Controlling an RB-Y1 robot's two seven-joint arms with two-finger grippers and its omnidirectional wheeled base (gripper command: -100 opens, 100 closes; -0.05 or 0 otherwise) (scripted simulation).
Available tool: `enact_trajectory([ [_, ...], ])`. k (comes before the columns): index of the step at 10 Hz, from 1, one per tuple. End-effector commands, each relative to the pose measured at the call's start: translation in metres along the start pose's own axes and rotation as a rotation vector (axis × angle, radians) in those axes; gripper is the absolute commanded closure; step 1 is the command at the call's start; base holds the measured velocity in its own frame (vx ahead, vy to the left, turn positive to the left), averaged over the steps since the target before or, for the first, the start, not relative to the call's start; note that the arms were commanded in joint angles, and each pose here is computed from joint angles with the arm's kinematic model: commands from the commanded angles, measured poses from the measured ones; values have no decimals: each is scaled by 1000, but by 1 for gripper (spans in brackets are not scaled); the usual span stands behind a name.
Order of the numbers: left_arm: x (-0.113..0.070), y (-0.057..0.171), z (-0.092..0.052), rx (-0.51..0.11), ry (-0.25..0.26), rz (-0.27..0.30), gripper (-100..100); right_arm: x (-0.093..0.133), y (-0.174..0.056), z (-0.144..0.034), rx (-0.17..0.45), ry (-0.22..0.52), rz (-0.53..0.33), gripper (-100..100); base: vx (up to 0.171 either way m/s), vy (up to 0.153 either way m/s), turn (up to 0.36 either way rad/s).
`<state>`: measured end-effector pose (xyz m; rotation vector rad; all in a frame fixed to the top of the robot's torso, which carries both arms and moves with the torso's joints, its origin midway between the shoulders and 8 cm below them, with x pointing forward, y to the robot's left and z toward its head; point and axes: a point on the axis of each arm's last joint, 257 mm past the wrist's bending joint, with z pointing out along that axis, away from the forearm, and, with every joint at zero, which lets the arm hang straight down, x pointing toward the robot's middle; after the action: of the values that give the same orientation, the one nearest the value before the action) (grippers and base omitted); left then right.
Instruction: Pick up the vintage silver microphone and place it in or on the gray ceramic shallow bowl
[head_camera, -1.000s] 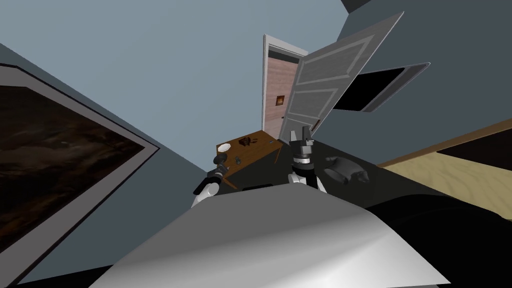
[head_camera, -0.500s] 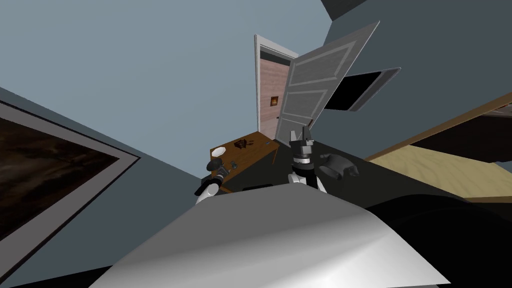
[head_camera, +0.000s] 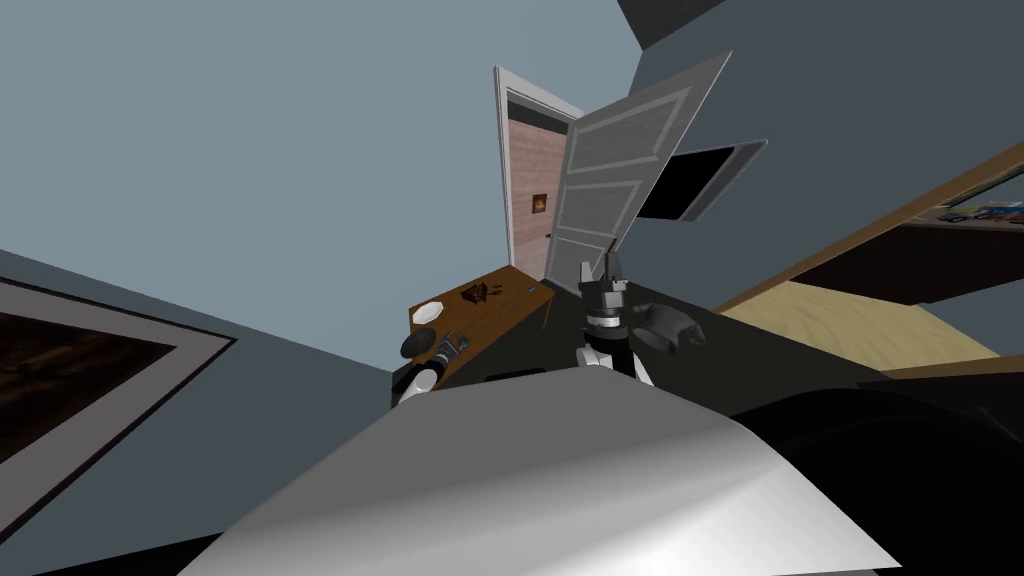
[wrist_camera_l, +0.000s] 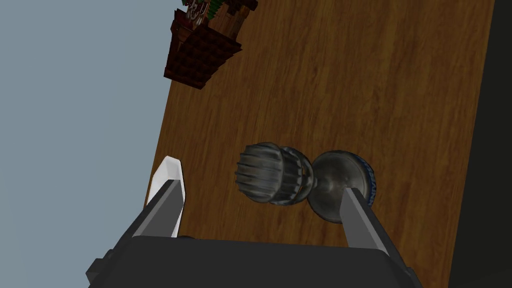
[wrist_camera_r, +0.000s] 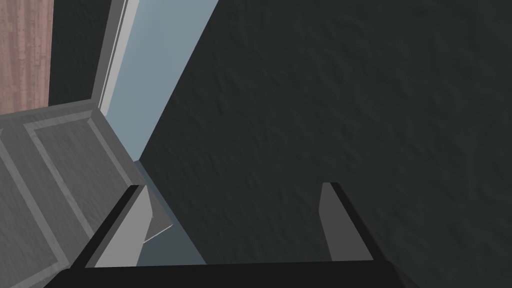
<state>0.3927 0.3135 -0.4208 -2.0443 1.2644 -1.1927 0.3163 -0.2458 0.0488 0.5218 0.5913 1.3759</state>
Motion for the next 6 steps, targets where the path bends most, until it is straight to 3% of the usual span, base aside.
enact_trajectory([
  [1,0,0,0,0,0,0,-100,0,0,0,0,0,0,0,60,13,-19],
  [2,-1,1,0,-3,0,-1,0,0,0,0,0,0,0,0,11,3,3],
  [3,3,5,7,2,-4,-5,-100,0,0,0,0,0,0,0,28,23,-48],
  [5,4,6,9,0,-4,-6,-100,0,0,0,0,0,0,0,26,35,-35],
  [6,4,6,9,2,-5,-6,100,0,0,0,0,0,0,0,0,0,0],
])
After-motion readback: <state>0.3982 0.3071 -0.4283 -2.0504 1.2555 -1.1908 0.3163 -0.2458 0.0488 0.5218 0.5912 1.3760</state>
